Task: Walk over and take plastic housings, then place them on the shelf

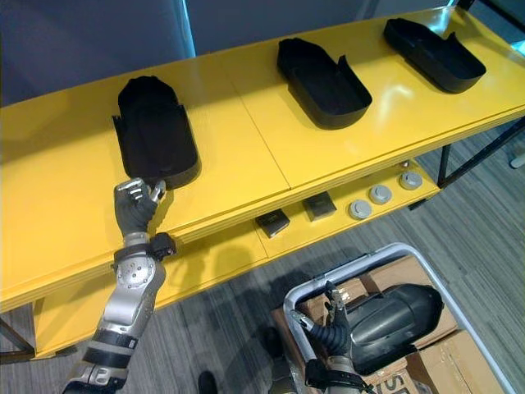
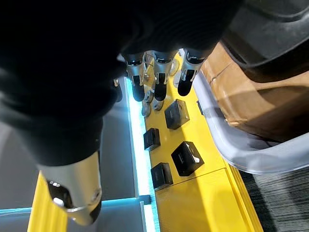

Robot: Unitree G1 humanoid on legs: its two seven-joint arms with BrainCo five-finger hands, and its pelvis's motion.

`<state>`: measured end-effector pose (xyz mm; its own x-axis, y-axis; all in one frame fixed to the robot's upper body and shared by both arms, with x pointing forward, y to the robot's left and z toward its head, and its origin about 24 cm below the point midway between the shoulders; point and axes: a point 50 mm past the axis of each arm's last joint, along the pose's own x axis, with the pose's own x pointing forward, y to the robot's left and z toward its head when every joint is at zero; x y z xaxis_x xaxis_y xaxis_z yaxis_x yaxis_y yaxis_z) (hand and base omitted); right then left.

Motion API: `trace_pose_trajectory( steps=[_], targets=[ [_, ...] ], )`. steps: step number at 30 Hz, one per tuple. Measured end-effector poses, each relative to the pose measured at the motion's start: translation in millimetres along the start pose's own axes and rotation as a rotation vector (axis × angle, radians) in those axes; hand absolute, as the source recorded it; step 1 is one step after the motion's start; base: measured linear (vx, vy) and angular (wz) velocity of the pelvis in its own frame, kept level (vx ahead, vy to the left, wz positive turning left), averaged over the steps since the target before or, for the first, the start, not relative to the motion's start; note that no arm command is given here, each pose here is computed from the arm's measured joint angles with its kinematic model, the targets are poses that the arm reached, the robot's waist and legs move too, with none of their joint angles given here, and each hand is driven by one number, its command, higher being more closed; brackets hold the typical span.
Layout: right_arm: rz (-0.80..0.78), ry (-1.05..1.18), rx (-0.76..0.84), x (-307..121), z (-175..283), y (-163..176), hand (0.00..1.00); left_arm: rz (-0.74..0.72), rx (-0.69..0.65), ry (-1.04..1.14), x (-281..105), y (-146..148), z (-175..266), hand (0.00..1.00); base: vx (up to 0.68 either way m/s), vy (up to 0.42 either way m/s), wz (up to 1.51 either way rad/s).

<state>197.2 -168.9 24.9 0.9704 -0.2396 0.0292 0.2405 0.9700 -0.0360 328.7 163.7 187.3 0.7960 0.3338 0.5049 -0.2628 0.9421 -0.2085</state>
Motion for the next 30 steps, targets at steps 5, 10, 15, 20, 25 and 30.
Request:
trace_pose_trajectory(
  steps=[5,10,15,20,25,30],
  targets=[
    [0.019,-0.003,-0.011,0.0,0.3,1.7,0.00,-0.006,0.014,-0.015,10.7,-0.4,2.3,1.00,0.00,0.057,0.00],
    [0.032,0.008,0.001,0.1,-1.7,3.6,0.00,-0.009,0.021,-0.025,15.9,-0.1,4.0,1.00,0.01,0.054,-0.02],
    [0.034,0.008,0.010,2.9,-2.1,4.8,0.00,-0.004,0.012,-0.011,15.8,1.0,1.8,1.00,0.03,0.055,-0.04],
    [0.042,0.009,0.013,4.1,-3.2,5.9,0.00,-0.006,0.026,0.004,15.5,2.6,-0.8,1.00,0.02,0.069,0.01],
    [0.049,0.009,0.012,4.1,-3.1,6.2,0.00,0.009,-0.106,0.098,-50.2,10.6,-10.1,0.00,0.04,0.074,-0.11],
    [0.044,-0.013,0.014,4.7,2.1,3.3,0.00,0.069,-0.227,0.233,-123.4,20.7,-7.9,0.00,0.04,0.066,-0.42]
  ],
)
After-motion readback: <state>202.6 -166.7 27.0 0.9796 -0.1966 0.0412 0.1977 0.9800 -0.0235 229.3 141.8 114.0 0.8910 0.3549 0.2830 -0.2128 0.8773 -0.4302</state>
